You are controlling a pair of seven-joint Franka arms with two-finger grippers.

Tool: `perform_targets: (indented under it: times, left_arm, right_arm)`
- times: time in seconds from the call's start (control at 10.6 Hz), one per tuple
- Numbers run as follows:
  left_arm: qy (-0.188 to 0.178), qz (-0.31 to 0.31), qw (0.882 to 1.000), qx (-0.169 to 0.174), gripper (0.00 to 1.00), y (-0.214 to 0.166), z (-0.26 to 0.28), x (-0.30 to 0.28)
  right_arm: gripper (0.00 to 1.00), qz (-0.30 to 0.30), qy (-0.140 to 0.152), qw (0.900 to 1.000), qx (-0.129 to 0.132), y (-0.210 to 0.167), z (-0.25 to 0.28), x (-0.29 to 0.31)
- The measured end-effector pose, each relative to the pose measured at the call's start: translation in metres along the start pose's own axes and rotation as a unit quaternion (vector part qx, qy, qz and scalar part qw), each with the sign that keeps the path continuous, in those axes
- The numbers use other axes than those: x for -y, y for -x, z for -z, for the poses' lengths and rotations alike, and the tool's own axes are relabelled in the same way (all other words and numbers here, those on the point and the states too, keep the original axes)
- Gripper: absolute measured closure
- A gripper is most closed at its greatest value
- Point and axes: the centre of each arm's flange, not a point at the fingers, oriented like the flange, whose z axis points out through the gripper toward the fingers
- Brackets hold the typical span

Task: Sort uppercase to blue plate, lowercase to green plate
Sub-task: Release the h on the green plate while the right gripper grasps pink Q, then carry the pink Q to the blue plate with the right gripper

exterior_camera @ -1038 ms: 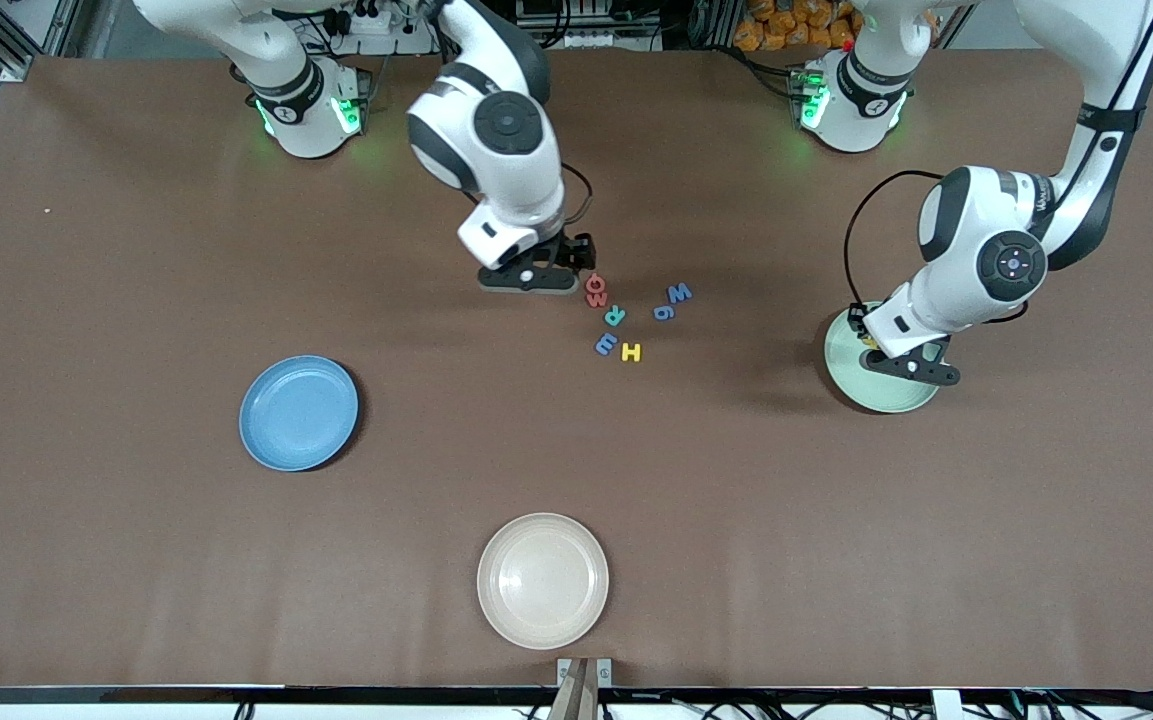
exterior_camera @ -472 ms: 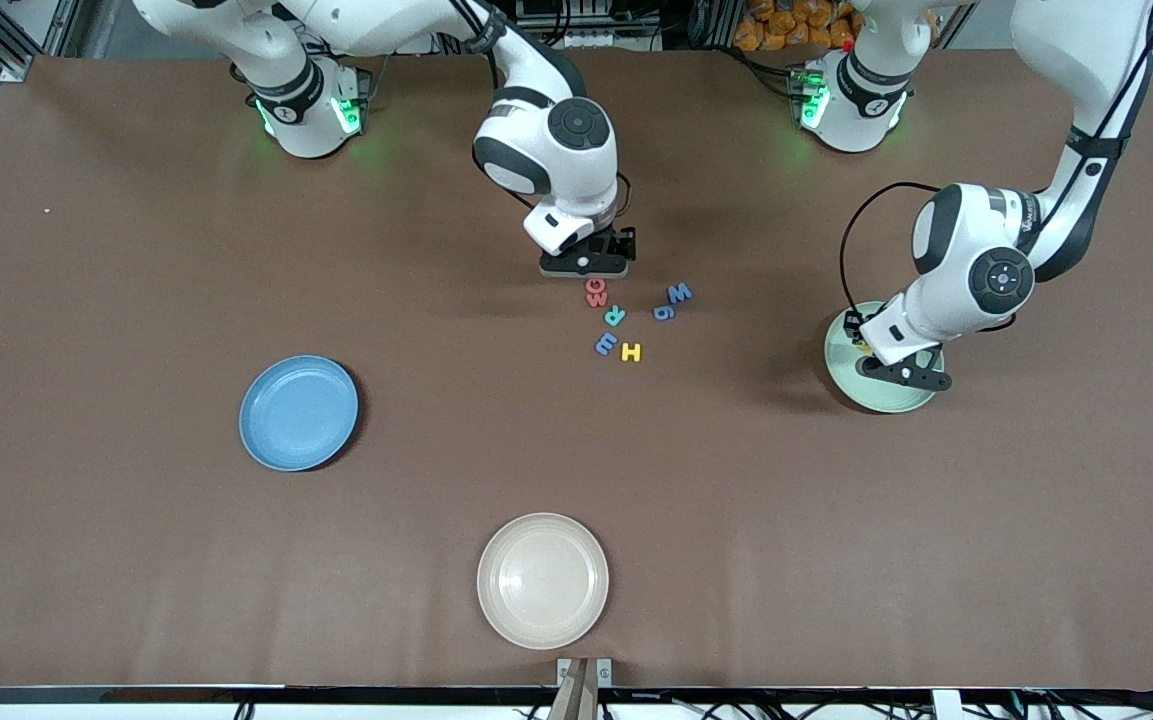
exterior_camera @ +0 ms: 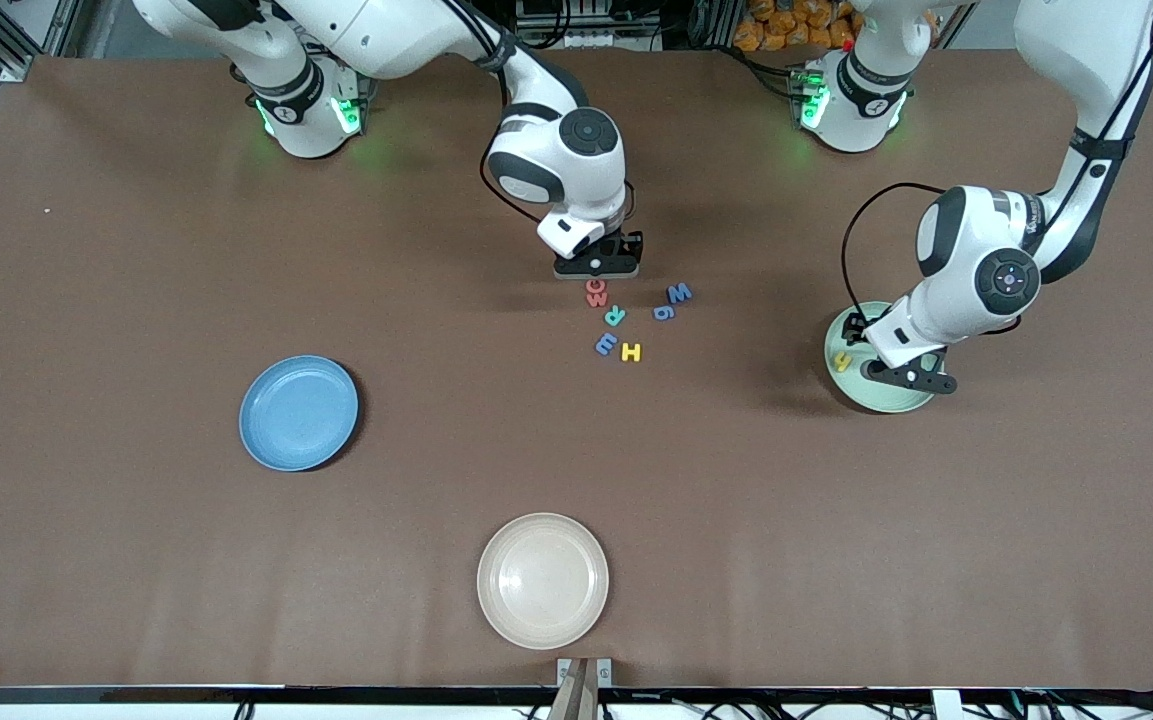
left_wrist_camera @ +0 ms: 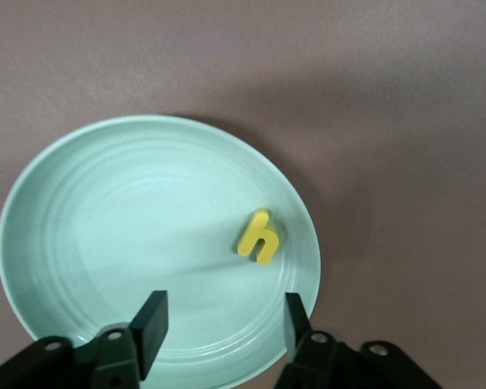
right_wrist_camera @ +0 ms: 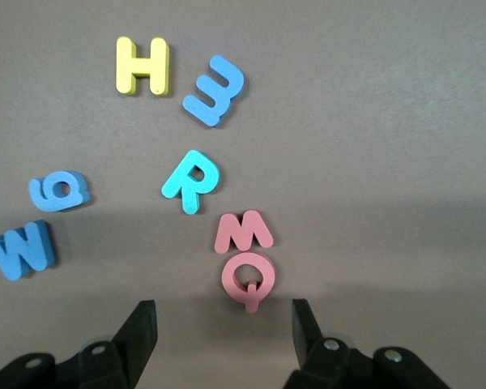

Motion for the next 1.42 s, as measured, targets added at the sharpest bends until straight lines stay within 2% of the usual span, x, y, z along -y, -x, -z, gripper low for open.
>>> perform_targets:
  times: [0.09,0.28,0.47,0.94,1.42]
  left_arm:
    - [-0.001,-0.001,1.000,-0.007,0.32,-0.003,0.007,0.000]
    - [-0.004,-0.004,1.000,-0.020,0.14,-0.007,0.020,-0.005]
    - [-0.008,0.001,1.000,-0.028,0.11,-0.009,0.036,-0.015]
    - [-0.019,0.013,0.999,-0.034,0.13,-0.014,0.092,-0.031]
    - [-0.020,0.018,0.999,-0.039,0.14,-0.019,0.105,-0.027]
  right_arm:
    - [0.24,0.009,0.003,1.000,-0.001,0.003,-0.008,-0.002]
    - [0.27,0.020,0.015,1.000,0.004,0.013,-0.024,-0.009]
    - [0.28,0.025,0.020,0.999,0.006,0.015,-0.031,-0.012]
    - [0.33,0.022,0.020,1.000,0.005,0.011,-0.035,-0.015]
    - [0.38,0.006,0.019,1.000,0.001,-0.004,-0.040,-0.018]
